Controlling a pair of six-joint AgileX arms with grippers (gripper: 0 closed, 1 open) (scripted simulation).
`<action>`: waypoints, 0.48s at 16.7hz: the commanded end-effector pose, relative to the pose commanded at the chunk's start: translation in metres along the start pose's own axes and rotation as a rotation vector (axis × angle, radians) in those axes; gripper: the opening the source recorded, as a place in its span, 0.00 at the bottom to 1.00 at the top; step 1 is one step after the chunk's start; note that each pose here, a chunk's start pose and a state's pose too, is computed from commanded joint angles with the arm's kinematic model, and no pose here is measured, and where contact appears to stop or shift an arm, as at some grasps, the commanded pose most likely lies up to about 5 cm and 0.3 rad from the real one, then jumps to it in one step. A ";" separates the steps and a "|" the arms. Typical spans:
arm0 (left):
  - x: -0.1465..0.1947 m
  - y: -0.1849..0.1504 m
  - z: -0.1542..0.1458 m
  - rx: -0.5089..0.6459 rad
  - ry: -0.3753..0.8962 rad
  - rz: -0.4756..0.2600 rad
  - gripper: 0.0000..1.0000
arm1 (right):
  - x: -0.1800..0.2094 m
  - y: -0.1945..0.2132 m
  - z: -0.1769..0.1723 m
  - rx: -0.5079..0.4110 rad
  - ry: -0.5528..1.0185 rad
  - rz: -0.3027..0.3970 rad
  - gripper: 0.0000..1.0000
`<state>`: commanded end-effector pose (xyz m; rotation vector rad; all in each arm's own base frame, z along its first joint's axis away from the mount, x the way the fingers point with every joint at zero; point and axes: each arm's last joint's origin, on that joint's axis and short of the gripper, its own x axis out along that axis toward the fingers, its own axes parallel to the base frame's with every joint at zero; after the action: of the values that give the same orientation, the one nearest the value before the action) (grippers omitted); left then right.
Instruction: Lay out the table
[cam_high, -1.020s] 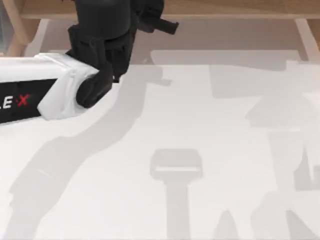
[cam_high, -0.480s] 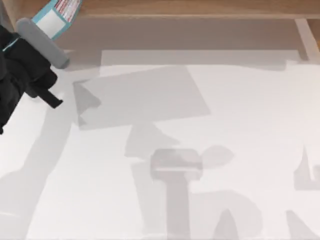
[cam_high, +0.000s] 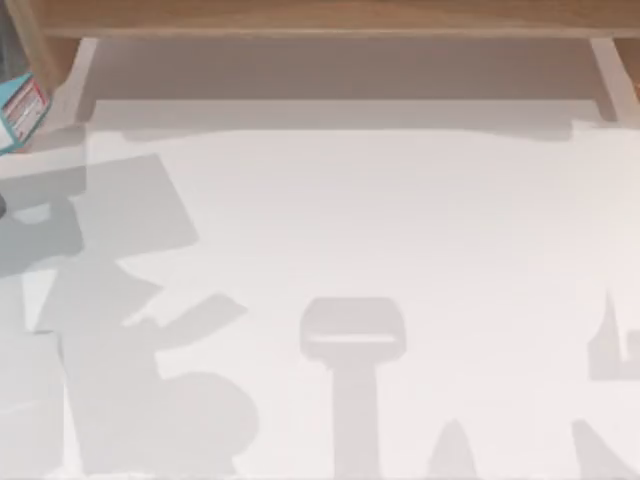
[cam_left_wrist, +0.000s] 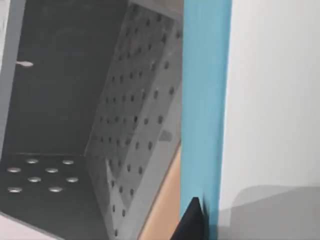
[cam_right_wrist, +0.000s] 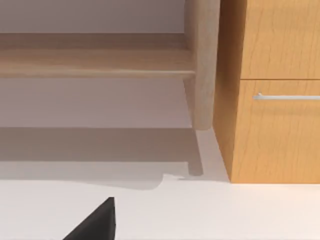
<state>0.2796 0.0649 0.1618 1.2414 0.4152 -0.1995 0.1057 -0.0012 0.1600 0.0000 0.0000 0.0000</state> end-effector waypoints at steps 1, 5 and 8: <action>0.005 0.007 -0.012 0.036 -0.003 0.016 0.00 | 0.000 0.000 0.000 0.000 0.000 0.000 1.00; 0.029 0.039 -0.053 0.182 -0.040 0.096 0.00 | 0.000 0.000 0.000 0.000 0.000 0.000 1.00; 0.051 0.052 -0.078 0.268 -0.083 0.132 0.00 | 0.000 0.000 0.000 0.000 0.000 0.000 1.00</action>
<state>0.3297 0.1588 0.1659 1.5129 0.2389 -0.1975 0.1057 -0.0012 0.1600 0.0000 0.0000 0.0000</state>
